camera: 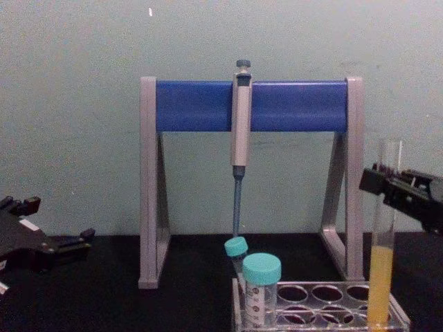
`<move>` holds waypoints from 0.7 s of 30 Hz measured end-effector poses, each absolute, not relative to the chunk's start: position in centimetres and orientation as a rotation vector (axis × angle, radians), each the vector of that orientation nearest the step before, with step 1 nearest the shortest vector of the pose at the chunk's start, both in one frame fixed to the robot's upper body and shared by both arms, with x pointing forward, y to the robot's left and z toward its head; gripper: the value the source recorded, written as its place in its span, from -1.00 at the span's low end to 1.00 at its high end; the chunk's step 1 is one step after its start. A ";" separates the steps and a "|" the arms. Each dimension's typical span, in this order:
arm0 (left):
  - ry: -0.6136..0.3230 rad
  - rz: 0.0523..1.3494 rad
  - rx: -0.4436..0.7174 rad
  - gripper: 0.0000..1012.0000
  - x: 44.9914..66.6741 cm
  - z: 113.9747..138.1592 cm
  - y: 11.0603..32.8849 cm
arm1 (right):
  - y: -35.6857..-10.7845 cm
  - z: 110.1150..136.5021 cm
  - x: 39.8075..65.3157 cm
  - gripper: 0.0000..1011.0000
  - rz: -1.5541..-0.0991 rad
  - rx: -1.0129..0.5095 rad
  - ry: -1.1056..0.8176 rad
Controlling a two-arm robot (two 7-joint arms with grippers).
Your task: Pick up the test tube from the test tube rack, shake it, then place it back into the test tube rack.
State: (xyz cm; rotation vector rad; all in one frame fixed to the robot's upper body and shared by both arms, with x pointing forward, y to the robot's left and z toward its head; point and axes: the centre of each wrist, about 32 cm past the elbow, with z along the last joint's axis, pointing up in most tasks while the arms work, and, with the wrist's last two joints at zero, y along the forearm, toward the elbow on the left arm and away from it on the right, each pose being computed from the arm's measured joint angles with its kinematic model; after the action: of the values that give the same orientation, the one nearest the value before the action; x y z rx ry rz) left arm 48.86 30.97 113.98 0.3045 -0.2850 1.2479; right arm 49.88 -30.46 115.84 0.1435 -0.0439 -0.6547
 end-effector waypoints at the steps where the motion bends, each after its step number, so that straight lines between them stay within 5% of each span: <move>1: -0.285 1.248 0.305 0.98 48.9 114.0 31.0 | -30.5 115.8 49.9 -0.53 -0.655 0.140 -0.042; 21: -0.285 1.248 0.304 0.98 48.9 114.0 31.0 | -30.5 114.5 50.3 -0.53 -0.656 0.108 -0.010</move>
State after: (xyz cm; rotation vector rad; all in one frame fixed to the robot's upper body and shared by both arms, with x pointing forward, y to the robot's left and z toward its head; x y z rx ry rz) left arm 48.86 30.97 113.98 0.3045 -0.2850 1.2480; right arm 50.34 -30.46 114.52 0.1082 -0.0099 -0.6559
